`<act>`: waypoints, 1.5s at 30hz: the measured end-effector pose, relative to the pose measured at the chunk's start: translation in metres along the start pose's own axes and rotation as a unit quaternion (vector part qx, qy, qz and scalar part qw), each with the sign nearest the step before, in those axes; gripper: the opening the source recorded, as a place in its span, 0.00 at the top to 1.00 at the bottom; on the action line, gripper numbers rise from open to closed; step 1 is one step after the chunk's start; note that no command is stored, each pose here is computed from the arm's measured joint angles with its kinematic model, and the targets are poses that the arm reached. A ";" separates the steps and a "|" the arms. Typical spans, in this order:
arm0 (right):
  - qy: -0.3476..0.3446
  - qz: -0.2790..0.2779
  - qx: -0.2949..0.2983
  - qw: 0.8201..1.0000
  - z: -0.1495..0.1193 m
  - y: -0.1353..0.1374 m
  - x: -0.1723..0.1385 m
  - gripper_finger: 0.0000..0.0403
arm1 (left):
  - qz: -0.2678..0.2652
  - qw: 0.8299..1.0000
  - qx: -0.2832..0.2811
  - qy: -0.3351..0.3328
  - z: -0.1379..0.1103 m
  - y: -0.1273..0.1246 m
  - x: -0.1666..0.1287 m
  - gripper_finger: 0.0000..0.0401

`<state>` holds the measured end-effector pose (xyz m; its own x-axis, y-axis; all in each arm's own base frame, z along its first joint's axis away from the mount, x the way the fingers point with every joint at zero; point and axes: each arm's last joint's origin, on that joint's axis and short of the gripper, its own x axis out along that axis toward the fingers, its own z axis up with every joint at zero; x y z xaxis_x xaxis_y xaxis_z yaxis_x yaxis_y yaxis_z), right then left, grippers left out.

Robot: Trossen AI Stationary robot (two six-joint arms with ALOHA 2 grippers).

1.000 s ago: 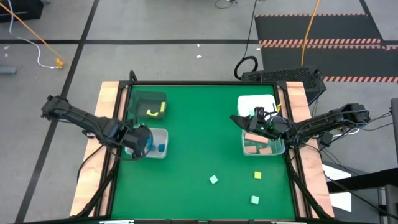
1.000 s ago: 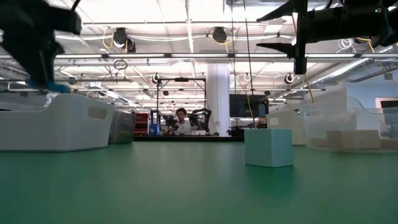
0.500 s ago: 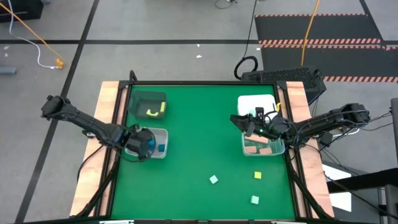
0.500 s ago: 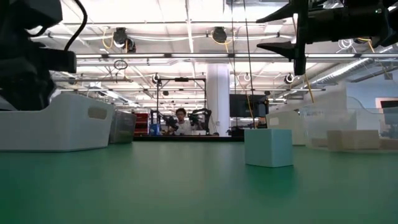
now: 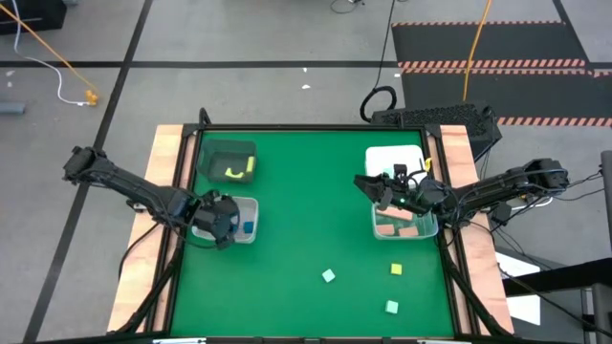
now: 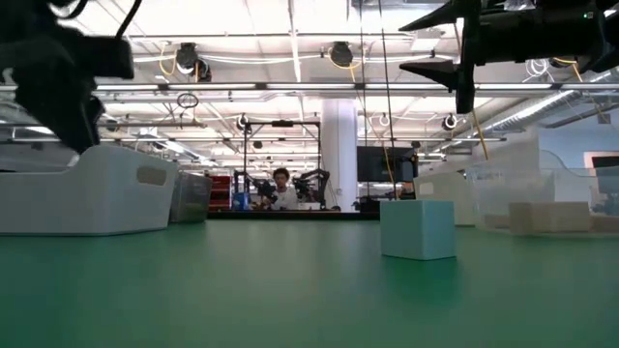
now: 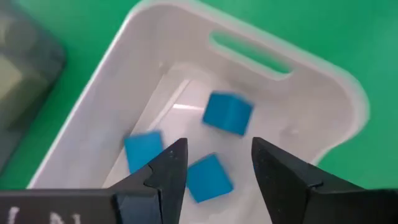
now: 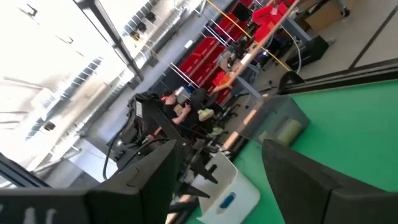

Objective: Sort & place blocks by color
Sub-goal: Put the small blue rectangular block into the gray bin, then put the left white square block into the white bin

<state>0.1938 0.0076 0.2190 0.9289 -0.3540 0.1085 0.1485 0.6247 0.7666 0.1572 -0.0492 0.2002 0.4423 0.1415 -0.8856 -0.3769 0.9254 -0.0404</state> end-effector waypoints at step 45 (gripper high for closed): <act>0.372 0.039 -0.283 0.883 -0.012 0.077 0.047 0.45 | -0.236 0.913 -0.132 -0.306 0.076 -0.040 -0.053 0.66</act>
<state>0.2533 0.0475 0.2756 0.8787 0.1293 -0.4596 0.0238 0.9496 0.3126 0.2106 -0.0669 0.2844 0.9475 -0.0050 -0.3196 -0.1751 0.8282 -0.5324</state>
